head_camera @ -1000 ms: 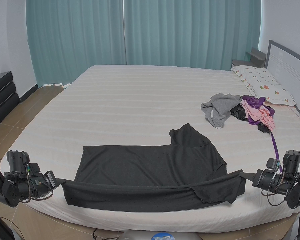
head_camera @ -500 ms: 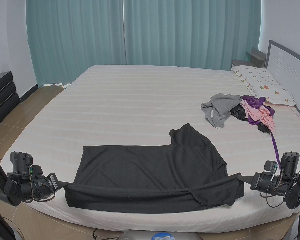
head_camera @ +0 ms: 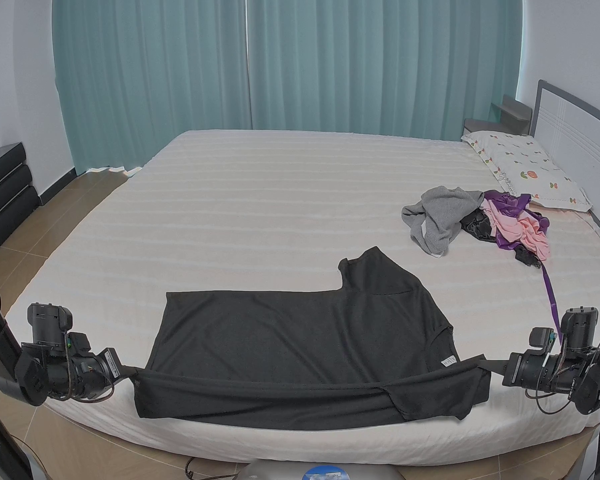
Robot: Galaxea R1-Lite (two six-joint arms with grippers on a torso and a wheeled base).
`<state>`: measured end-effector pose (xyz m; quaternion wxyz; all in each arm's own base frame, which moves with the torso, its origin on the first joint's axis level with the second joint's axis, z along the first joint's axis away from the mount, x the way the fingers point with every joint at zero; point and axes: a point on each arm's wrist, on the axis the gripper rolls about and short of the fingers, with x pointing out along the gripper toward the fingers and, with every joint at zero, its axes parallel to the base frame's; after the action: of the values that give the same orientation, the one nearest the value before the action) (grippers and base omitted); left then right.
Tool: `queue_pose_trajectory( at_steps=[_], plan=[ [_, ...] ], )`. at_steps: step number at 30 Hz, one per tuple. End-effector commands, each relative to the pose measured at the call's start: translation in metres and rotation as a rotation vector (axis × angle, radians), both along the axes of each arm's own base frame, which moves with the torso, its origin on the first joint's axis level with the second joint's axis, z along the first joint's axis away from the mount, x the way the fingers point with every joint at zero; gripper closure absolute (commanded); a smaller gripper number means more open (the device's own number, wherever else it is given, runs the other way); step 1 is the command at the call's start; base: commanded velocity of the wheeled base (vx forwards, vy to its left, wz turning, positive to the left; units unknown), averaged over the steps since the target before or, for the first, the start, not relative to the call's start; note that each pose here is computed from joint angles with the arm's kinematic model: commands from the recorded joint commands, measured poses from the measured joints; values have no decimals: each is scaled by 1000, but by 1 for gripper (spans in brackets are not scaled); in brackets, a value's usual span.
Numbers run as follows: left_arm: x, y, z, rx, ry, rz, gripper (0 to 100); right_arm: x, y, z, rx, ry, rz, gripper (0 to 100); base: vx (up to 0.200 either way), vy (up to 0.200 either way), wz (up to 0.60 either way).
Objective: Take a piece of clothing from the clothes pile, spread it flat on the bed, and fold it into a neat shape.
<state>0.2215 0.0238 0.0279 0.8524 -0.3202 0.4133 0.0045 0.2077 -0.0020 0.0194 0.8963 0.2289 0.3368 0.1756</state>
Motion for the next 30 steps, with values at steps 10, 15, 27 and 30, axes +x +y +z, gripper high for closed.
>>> queue_pose_trajectory(
  at_steps=[10,15,27,30],
  plan=[
    [44,5,-28,4,36,9,100,49,9,-30,-3,9,40,100,0,0,0],
    [53,3,-34,4,40,-3,100,62,10,-39,-3,5,42,100,0,0,0],
    [77,-2,-48,42,46,53,100,83,9,-44,0,37,42,100,0,0,0],
    [78,-3,-49,42,48,50,100,85,9,-45,1,34,43,100,0,0,0]
  ],
)
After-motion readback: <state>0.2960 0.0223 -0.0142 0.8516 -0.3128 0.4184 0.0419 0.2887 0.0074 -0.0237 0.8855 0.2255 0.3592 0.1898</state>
